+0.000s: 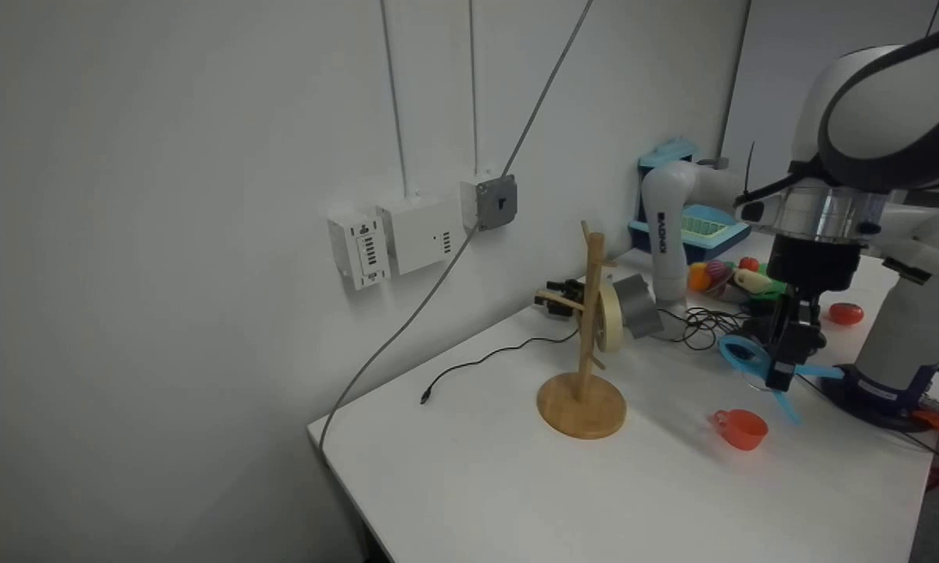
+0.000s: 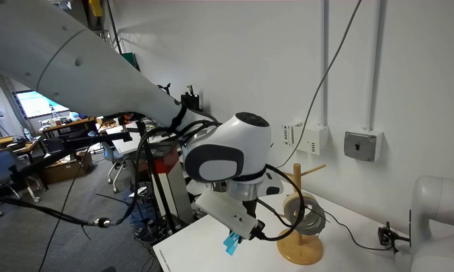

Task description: Put the blue peg on the table

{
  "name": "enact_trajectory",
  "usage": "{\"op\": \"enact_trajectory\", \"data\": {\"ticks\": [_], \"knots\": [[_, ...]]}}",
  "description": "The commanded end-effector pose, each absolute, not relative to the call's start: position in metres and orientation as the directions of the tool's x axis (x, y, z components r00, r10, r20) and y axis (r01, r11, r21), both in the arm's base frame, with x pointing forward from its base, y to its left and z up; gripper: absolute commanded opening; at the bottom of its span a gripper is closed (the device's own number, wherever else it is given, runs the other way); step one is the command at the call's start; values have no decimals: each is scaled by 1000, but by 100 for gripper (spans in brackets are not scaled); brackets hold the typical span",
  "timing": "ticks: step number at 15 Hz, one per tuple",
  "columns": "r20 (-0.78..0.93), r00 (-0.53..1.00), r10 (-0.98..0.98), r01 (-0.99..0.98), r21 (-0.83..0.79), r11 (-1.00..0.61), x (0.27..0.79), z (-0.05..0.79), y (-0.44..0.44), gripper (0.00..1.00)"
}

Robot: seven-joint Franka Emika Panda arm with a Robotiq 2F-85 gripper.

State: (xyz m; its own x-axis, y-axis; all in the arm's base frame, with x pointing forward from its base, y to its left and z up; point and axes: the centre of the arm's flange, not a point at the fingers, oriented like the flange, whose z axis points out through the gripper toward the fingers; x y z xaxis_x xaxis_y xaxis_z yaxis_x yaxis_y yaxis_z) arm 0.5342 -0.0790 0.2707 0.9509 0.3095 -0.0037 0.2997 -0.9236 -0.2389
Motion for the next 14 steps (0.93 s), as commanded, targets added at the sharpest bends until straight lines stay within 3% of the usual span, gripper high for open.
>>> {"op": "enact_trajectory", "data": {"ticks": [1,6,14], "knots": [[-21,966,259,253,-152,-955,520,248,-85,7],[-72,967,245,240,-63,-969,525,209,-94,7],[-130,959,253,248,-52,-967,550,153,-77,7]]}}
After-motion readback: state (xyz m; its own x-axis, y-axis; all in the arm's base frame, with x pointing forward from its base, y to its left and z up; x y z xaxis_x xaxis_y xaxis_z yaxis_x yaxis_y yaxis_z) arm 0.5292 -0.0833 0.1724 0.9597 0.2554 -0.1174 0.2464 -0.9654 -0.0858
